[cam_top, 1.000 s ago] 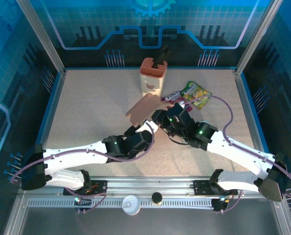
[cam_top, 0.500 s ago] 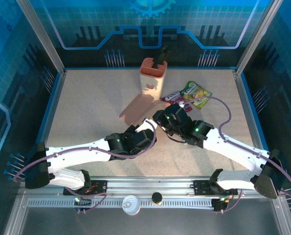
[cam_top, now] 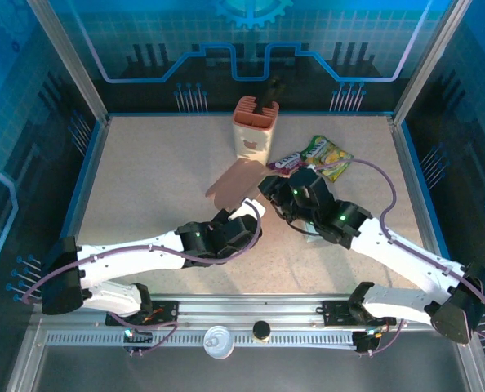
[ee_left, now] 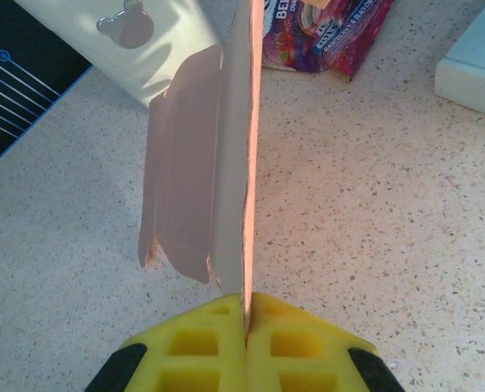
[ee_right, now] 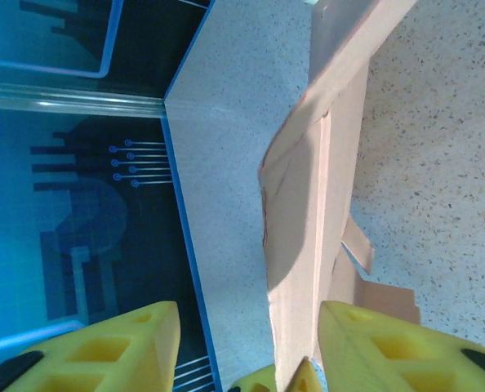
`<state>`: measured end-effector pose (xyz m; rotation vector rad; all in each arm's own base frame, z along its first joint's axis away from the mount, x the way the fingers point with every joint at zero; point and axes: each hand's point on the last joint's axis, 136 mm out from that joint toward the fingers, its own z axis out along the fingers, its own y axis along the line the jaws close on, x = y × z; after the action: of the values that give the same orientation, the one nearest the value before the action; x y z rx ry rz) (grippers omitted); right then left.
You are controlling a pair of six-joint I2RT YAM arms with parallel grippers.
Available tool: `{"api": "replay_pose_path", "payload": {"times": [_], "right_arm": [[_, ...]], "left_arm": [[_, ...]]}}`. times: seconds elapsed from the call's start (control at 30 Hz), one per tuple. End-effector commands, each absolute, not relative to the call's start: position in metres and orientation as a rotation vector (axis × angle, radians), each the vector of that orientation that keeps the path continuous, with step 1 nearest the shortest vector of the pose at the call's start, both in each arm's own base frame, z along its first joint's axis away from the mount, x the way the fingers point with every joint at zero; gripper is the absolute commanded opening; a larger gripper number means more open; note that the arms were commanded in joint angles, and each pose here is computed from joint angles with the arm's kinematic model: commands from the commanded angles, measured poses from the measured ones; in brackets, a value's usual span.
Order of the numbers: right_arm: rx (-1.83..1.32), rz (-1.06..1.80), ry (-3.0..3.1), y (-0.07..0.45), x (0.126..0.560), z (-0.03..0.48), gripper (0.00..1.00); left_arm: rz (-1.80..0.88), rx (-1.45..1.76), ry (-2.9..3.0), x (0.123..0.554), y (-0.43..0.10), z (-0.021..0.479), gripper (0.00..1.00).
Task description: Fold the paper box
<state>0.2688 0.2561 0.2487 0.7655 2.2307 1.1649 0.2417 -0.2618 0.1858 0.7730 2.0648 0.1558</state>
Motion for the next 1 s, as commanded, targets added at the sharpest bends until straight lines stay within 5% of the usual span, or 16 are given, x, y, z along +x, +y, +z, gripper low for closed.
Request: {"api": "replay_pose_path", "payload": {"times": [0.0, 0.63, 0.83, 0.97], "right_arm": [[0.763, 1.181, 2.288, 0.265, 0.270, 0.246, 0.52], [0.796, 1.176, 2.316, 0.271, 0.281, 0.225, 0.21], [0.796, 1.181, 2.315, 0.270, 0.280, 0.224, 0.01], [0.778, 1.190, 2.300, 0.268, 0.280, 0.231, 0.00]], "left_arm": [[0.099, 0.737, 2.049, 0.245, -0.269, 0.205, 0.00], [0.131, 0.757, 2.043, 0.248, -0.272, 0.204, 0.00], [0.119, 0.733, 2.039, 0.248, -0.270, 0.208, 0.00], [0.062, 0.668, 2.036, 0.244, -0.263, 0.223, 0.30]]}}
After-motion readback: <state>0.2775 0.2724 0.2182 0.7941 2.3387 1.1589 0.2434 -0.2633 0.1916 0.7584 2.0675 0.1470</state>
